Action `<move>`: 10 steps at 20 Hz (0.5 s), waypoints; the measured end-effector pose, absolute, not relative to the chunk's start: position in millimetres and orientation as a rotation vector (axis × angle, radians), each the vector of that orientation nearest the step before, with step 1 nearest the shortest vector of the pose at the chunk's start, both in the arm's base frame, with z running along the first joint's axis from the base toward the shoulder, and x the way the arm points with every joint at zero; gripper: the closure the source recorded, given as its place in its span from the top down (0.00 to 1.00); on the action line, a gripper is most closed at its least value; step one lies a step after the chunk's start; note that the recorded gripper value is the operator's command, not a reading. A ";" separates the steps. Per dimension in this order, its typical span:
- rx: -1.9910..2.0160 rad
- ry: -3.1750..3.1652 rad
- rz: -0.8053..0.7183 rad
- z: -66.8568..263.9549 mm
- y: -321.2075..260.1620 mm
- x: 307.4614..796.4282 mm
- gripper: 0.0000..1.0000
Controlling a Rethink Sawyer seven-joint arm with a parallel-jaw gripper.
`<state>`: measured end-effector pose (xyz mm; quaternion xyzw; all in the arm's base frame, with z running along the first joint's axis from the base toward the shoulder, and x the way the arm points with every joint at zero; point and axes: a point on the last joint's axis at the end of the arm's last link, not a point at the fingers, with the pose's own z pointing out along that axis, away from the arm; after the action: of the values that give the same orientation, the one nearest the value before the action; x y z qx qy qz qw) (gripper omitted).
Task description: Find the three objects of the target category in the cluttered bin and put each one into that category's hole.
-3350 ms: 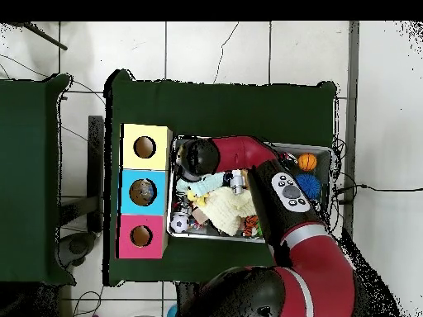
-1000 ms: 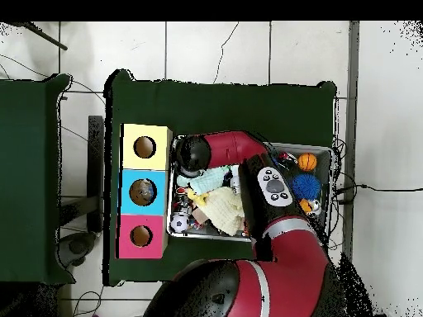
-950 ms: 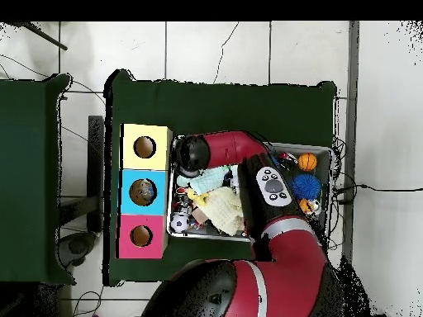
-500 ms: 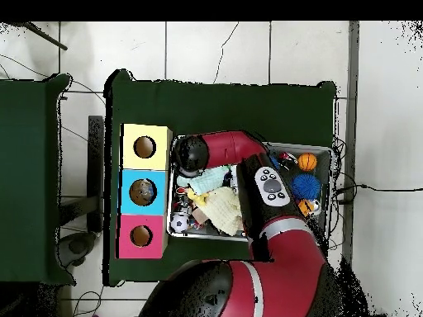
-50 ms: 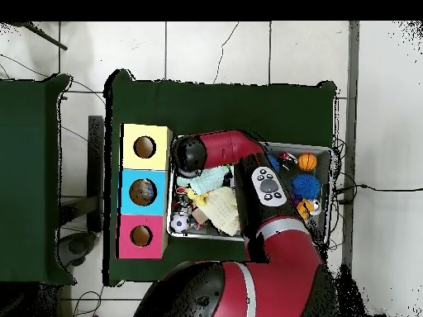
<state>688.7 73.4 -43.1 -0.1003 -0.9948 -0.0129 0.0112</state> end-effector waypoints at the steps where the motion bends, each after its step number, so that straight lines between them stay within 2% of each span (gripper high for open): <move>1: -0.313 -3.103 -0.040 -43.1 73.4 688.7 0.00; 5: -0.316 -3.103 -0.037 -43.0 73.7 688.9 0.00; 6: -0.317 -3.102 -0.037 -42.9 73.9 689.0 1.00; 10: -0.322 -3.101 -0.039 -43.0 73.6 689.1 1.00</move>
<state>689.1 73.6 -43.0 -0.1031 -0.9945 -0.0124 0.0121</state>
